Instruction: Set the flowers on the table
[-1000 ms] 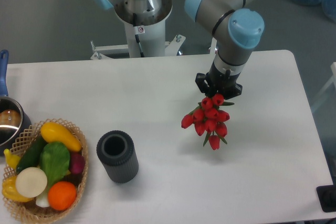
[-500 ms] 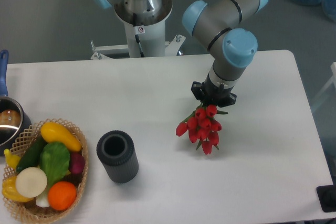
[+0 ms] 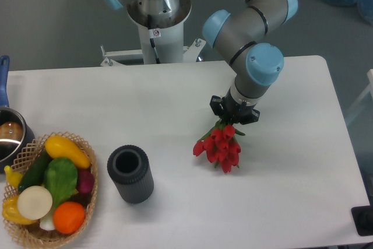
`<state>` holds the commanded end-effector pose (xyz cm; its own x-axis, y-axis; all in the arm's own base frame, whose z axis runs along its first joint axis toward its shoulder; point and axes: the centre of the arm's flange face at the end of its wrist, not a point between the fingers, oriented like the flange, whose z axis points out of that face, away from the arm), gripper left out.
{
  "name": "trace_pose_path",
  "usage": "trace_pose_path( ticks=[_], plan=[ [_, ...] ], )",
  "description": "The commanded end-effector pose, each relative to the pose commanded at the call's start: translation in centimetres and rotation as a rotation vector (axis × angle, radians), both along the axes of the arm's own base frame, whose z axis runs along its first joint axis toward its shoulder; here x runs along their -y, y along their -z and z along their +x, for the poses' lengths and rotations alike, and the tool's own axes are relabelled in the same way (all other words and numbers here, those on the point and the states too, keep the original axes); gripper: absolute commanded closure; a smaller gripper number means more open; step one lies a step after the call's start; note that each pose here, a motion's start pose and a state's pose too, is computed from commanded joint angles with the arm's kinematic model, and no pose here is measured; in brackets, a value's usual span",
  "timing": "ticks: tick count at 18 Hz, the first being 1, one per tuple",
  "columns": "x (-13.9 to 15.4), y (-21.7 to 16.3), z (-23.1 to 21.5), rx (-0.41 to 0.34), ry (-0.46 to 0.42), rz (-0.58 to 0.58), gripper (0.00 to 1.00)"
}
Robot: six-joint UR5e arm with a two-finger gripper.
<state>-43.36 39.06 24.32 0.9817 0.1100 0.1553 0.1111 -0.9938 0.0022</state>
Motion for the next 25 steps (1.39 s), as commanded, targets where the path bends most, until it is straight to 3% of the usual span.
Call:
trace_pose_path(
  ticks=[2, 6, 7, 9, 12, 16, 23, 25],
  plan=[
    [0.1, -0.2, -0.1, -0.005, 0.000, 0.000, 0.59],
    [-0.2, -1.7, -1.2, -0.030, -0.007, 0.014, 0.39],
    [-0.1, -1.8, -1.3, -0.034, -0.010, 0.014, 0.27],
    [0.4, -2.4, -1.8, -0.045, -0.021, 0.020, 0.23],
    [2.2, -7.0, -4.3, -0.123, -0.066, 0.067, 0.00],
    [4.4, -12.7, -6.6, -0.256, -0.122, 0.127, 0.00],
    [10.5, -20.2, -8.8, -0.386, -0.255, 0.258, 0.00],
    [11.1, -22.6, -9.5, -0.416, -0.265, 0.307, 0.00]
  ],
)
